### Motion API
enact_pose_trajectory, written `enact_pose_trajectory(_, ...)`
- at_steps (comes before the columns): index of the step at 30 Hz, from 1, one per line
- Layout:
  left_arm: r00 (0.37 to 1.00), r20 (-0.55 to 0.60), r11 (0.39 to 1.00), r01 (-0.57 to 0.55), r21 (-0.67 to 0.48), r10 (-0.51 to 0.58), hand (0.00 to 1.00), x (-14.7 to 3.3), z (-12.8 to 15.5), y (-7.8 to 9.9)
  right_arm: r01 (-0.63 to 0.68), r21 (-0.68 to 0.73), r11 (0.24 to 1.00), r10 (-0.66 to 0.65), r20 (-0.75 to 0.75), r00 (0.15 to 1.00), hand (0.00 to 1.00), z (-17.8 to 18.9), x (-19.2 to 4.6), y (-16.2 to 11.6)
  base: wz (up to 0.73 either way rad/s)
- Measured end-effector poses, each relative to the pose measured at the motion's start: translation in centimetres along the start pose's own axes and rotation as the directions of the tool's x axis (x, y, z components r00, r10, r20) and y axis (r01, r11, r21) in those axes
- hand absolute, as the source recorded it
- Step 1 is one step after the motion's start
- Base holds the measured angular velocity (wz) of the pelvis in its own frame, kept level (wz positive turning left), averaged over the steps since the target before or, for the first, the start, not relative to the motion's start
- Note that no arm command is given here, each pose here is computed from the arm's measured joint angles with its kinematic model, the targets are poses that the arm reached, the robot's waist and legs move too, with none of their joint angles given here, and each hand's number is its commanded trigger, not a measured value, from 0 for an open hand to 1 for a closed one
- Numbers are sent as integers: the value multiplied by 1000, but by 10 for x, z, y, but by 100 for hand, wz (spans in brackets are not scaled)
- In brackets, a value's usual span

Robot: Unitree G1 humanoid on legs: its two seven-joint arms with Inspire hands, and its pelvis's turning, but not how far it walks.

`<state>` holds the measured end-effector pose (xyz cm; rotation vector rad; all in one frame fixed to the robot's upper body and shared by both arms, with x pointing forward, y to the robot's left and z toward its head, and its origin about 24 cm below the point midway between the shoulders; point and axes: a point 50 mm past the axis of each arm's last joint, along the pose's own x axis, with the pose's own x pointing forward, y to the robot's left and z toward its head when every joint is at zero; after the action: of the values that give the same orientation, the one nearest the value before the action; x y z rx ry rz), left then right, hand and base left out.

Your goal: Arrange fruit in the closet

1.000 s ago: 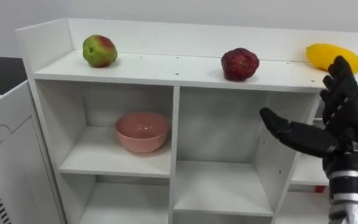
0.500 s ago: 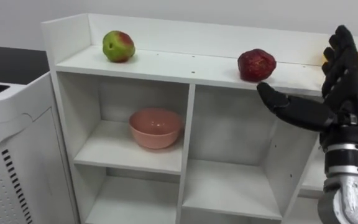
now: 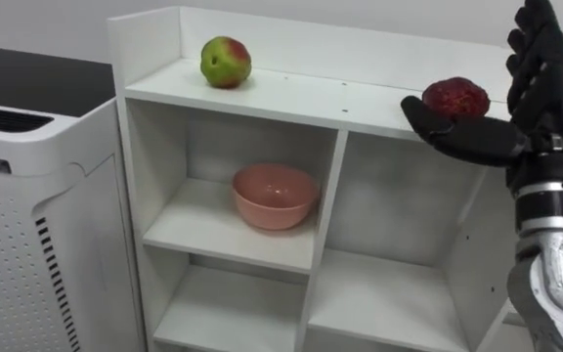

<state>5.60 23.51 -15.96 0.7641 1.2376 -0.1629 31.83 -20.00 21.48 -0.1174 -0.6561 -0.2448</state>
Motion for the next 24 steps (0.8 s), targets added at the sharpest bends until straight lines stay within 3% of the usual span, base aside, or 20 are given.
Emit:
enact_pose_trajectory(19,1000,-16,1000,10,-10,-11,0,0,-1,2,-70,-36,997,64,-155,986,0,-28,-2,-2,1)
enact_pose_trajectory(20,1000,-17,1000,8,-11,-9,0,0,-2,2,-67,-29,997,62,-158,985,28,-29,-2,-2,6)
enact_pose_trajectory(21,1000,-18,1000,8,-11,-8,0,0,-2,2,-69,-23,997,64,-161,985,84,-29,-2,-2,0)
enact_pose_trajectory(22,1000,-18,1000,7,-11,-7,0,0,-2,2,-70,-11,998,67,-164,984,100,-30,-2,-2,0)
enact_pose_trajectory(24,1000,-19,1000,7,-11,-7,0,0,-2,2,-69,-9,998,66,-167,984,100,-30,-2,-2,0)
